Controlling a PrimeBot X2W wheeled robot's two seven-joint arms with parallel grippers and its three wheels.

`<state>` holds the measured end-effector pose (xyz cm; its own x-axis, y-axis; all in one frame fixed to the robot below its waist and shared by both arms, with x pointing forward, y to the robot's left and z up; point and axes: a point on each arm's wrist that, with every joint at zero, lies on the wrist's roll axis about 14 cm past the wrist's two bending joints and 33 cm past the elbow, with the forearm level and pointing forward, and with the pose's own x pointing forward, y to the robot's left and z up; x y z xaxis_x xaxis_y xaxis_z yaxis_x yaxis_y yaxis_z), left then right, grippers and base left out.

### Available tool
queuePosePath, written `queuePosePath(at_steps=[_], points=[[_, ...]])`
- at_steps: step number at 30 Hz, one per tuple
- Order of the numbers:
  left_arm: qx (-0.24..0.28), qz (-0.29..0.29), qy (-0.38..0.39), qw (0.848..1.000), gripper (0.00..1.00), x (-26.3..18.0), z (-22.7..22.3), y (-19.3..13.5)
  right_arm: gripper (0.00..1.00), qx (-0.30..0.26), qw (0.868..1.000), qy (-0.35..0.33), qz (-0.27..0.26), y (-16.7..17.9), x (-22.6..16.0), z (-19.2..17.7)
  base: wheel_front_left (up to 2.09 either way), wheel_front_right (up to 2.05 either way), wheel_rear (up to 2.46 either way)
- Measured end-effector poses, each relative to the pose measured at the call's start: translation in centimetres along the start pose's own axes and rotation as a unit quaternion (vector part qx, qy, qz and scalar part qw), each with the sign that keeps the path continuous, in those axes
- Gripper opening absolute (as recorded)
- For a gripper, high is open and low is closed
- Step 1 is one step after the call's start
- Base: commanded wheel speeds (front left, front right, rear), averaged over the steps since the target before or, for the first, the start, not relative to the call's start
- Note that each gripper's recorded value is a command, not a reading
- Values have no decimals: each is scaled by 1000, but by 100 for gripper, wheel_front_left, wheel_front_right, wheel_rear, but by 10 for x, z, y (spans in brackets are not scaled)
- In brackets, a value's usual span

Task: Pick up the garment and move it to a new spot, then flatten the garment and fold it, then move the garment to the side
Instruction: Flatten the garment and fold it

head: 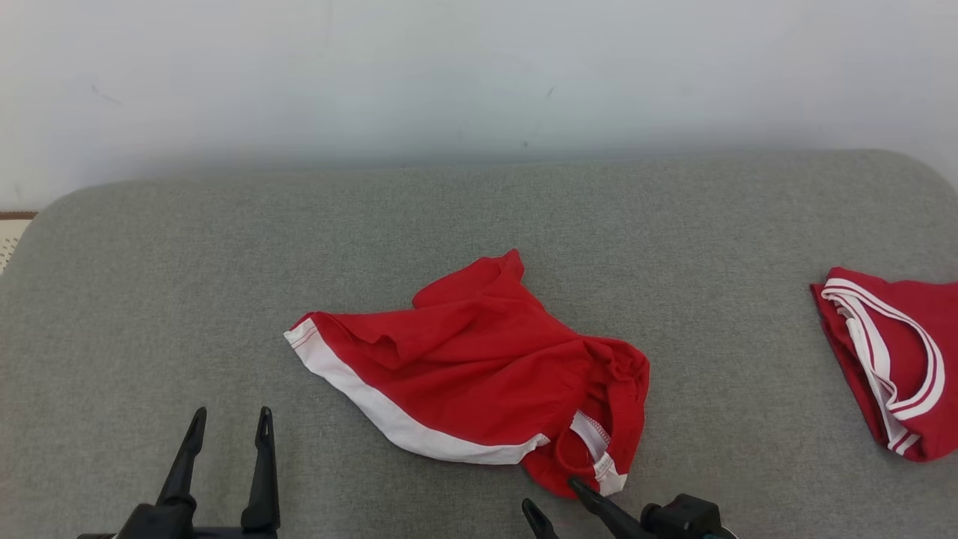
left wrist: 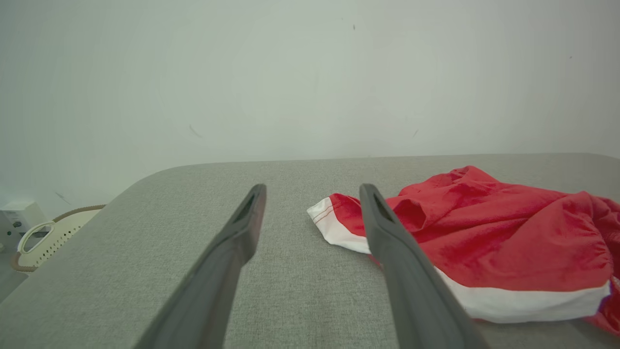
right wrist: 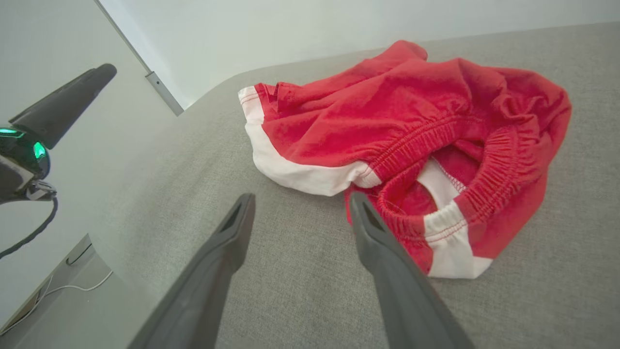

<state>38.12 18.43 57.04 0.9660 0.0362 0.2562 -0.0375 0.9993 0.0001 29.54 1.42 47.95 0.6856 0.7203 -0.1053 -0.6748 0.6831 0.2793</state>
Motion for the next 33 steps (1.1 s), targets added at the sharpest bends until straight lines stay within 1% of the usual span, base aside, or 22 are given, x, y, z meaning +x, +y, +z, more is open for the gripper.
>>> queuePosePath(at_steps=[3,6,9,10,14,16,30,31,32,33], points=[[0,3,6,1000,100,0,-4,1,100,7,1000,16,9,-2,7,-12,0,0,0],[-1,3,9,1000,100,3,-7,0,100,11,1000,28,8,-11,15,-20,0,0,0],[-3,5,13,1000,100,5,-10,0,100,14,999,43,-6,-26,19,-31,0,0,0],[-3,4,15,1000,100,6,-12,-1,100,14,999,47,-18,-38,21,-36,0,0,0],[-3,6,17,1000,100,9,-14,-1,100,10,998,46,-37,-59,26,-38,0,0,0],[-1,6,18,1000,100,10,-16,-1,100,8,998,44,-40,-64,28,-38,0,0,0],[-4,3,16,1000,100,14,-17,-3,100,-21,999,25,-11,-60,51,-23,0,0,0],[-4,4,16,1000,100,14,-17,-3,90,-23,999,23,-9,-59,53,-22,0,0,0],[-4,4,16,1000,100,14,-17,-3,49,-24,999,19,-7,-59,54,-19,0,0,0],[-3,5,17,1000,100,15,-18,-3,42,-26,1000,15,-5,-58,55,-17,0,0,0]])
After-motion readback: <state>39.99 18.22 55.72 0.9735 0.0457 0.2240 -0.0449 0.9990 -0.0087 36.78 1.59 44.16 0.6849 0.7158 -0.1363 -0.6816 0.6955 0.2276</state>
